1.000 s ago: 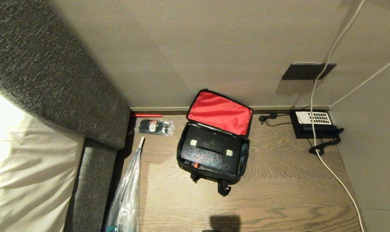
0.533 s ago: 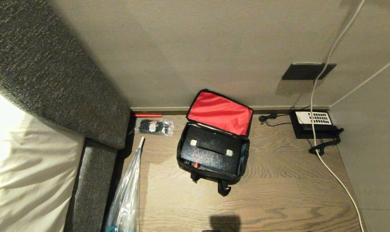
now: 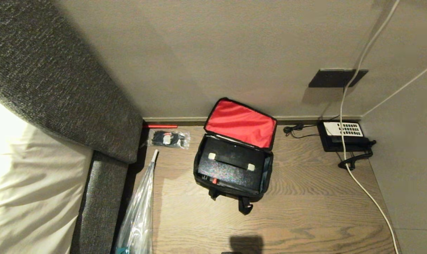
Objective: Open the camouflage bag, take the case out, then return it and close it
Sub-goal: Close the top of the storage box
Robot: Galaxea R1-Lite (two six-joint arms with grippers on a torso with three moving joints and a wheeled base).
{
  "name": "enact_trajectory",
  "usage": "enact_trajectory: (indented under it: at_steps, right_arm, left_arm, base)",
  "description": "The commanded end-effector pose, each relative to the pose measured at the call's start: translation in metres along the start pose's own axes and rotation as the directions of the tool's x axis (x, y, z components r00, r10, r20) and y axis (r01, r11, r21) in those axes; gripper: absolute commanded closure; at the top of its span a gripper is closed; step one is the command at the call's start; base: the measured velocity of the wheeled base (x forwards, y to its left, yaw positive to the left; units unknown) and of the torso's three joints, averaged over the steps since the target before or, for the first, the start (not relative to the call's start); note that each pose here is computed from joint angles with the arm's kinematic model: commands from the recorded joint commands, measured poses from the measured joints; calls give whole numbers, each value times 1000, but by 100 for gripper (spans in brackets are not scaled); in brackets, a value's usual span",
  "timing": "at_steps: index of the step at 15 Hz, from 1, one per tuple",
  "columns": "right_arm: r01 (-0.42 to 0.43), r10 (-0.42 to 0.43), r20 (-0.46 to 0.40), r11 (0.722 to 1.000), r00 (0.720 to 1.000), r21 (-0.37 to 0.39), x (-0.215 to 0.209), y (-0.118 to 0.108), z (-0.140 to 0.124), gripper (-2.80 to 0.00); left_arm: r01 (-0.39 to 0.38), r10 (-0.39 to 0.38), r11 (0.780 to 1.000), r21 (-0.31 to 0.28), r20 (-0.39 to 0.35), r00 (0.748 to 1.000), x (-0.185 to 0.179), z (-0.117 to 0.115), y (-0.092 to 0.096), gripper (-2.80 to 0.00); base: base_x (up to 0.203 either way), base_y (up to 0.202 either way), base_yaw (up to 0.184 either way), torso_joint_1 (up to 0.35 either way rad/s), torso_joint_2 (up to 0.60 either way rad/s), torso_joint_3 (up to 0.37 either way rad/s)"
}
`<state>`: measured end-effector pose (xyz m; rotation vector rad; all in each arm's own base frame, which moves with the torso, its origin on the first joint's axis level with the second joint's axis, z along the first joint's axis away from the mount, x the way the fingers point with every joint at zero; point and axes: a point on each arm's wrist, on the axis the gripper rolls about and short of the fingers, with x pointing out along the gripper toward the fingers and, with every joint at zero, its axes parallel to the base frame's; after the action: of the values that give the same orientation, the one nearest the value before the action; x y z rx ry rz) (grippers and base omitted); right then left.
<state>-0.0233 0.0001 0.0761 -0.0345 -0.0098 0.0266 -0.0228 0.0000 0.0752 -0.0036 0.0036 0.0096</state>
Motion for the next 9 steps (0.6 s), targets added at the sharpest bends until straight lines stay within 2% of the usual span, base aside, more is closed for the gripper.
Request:
enact_trajectory:
  at_steps: [1,3,9]
  right_arm:
    - [-1,1,0,1000,1000,-1,0,0,0,0]
    - [-1,1,-1,1000,1000,-1,0,0,0,0]
    - [-1,1,-2,1000,1000,-1,0,0,0,0]
  left_arm:
    - [-1,1,1000,2,2,1000,0,0,0,0]
    - [-1,1,1000,-3,1,1000,0,-1,0,0]
    - [0,0,1000,-5,-1,1000,0,-1,0,0]
  base:
    - [0,0,0,0,0,0]
    - [111,0,-1,0,2,-2]
    - [186,0,1,2,3,3]
